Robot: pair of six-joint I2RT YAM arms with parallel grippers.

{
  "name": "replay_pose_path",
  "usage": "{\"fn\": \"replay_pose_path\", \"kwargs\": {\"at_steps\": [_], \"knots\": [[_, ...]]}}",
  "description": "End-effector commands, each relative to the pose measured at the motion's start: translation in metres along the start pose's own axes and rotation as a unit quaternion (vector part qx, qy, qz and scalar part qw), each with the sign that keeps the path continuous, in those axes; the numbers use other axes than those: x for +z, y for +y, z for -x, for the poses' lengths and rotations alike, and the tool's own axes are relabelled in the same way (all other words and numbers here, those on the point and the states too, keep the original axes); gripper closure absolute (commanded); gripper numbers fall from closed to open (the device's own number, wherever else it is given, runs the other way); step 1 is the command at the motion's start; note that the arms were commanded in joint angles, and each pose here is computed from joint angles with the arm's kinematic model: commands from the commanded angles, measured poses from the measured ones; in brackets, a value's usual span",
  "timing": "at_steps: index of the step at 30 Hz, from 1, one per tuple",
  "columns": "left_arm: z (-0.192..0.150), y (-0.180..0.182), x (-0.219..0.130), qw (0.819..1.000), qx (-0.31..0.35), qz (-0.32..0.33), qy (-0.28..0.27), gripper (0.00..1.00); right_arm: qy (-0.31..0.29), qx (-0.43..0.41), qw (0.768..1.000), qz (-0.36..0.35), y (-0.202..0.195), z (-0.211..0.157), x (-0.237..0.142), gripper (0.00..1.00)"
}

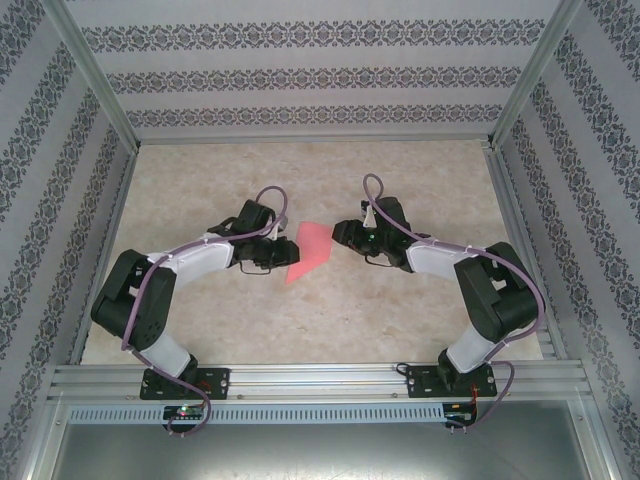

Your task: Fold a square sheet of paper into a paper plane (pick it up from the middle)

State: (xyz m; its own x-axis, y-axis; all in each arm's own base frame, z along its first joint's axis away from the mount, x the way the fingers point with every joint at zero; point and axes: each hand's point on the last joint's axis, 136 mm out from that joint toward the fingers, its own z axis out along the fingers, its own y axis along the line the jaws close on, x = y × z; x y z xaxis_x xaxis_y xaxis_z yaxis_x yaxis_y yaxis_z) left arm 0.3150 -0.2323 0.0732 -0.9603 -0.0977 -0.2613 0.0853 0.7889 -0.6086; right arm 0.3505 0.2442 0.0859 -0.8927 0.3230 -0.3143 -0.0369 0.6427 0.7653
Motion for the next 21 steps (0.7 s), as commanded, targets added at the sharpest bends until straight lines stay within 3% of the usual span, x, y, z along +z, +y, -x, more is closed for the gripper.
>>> {"fn": "replay_pose_path", "kwargs": {"at_steps": [1,5,12,21], "knots": [[0.017,-0.007,0.007,1.000,-0.002,-0.007,-0.022,0.72,0.030,0.026,0.999,0.025,0.008,-0.016,0.002,0.49],[0.022,0.004,0.019,1.000,-0.011,0.020,-0.015,0.79,0.046,0.036,0.998,0.027,0.009,-0.026,0.014,0.44],[0.021,0.029,0.034,0.997,-0.019,0.072,-0.006,0.91,0.080,0.055,0.995,0.017,0.013,-0.045,0.041,0.47],[0.005,0.059,0.042,0.991,-0.043,0.128,0.022,0.96,0.065,0.097,0.992,-0.039,-0.009,-0.052,0.045,0.51]]}}
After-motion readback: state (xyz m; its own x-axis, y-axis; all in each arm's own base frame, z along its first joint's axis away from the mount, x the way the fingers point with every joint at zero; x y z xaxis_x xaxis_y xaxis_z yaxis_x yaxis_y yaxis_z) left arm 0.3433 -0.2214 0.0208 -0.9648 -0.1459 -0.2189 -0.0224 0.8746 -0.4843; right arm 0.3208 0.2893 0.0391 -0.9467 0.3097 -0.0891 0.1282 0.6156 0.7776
